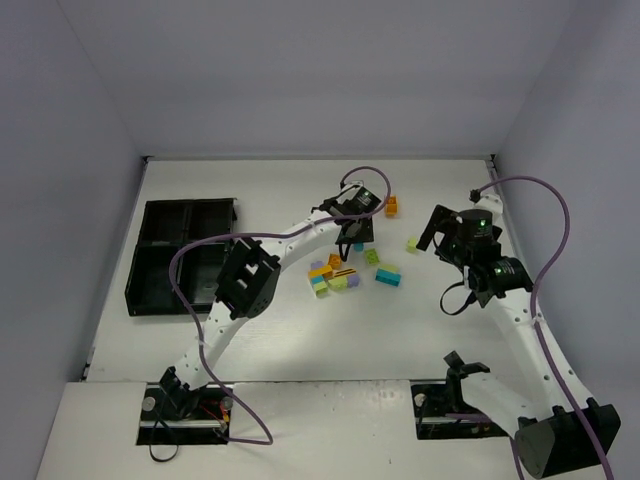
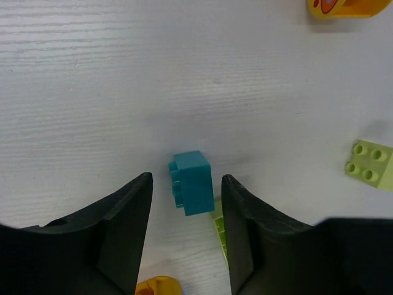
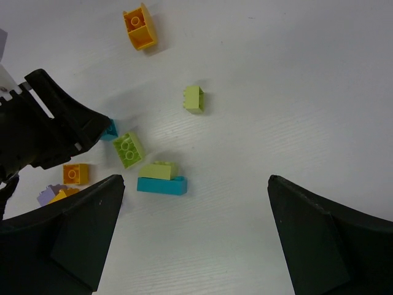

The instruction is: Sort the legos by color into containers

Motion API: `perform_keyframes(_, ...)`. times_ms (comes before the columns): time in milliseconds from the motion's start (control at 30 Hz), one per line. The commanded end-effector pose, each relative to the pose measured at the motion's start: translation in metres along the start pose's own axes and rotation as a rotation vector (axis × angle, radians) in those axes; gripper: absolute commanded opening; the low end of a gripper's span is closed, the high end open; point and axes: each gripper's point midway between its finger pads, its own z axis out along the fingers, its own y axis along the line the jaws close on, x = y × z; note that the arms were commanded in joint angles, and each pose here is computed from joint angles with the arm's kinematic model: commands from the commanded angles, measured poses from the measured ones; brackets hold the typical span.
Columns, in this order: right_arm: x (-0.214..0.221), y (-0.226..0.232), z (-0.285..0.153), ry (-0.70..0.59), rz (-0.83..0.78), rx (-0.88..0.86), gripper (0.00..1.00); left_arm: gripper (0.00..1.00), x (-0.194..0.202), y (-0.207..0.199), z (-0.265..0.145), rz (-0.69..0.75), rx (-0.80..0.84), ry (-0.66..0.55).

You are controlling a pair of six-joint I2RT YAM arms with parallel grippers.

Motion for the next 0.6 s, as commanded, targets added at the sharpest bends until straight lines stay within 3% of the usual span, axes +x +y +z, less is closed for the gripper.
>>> perform_keyframes(0, -0.004, 0.003, -0.007, -0.029, 0.007, -0.023, 1.0, 0.41, -0.033, -0.025, -0.017, -0.035, 0.065, -0.1)
perform_keyframes(33, -0.003, 0.002, -0.008, -0.027, 0.005, -0.021, 1.0, 0.35, -0.032, -0.025, -0.017, -0.035, 0.065, -0.1)
perform_keyframes(67, -0.001, 0.001, -0.008, -0.023, 0.003, -0.021, 1.0, 0.2, -0.033, -0.025, -0.017, -0.032, 0.066, -0.102)
perform_keyframes(200, 0.001, -0.001, -0.01, -0.023, -0.005, -0.023, 1.0, 0.0, -0.04, -0.021, -0.026, -0.014, 0.053, -0.127)
perform_keyframes(367, 0.002, 0.001, -0.01, -0.017, -0.016, -0.034, 1.0, 0.0, -0.053, -0.007, -0.05, 0.031, 0.026, -0.176)
perform_keyframes(433, 0.0, 0.004, -0.011, -0.018, -0.021, -0.046, 1.0, 0.0, -0.07, 0.003, -0.079, 0.046, 0.01, -0.231)
perform_keyframes(467, -0.004, 0.007, -0.013, -0.021, -0.026, -0.064, 1.0, 0.0, -0.095, 0.021, -0.115, 0.057, -0.012, -0.298)
perform_keyframes(567, -0.004, 0.011, -0.013, -0.015, -0.038, -0.079, 1.0, 0.0, -0.106, 0.058, -0.141, 0.072, -0.064, -0.322)
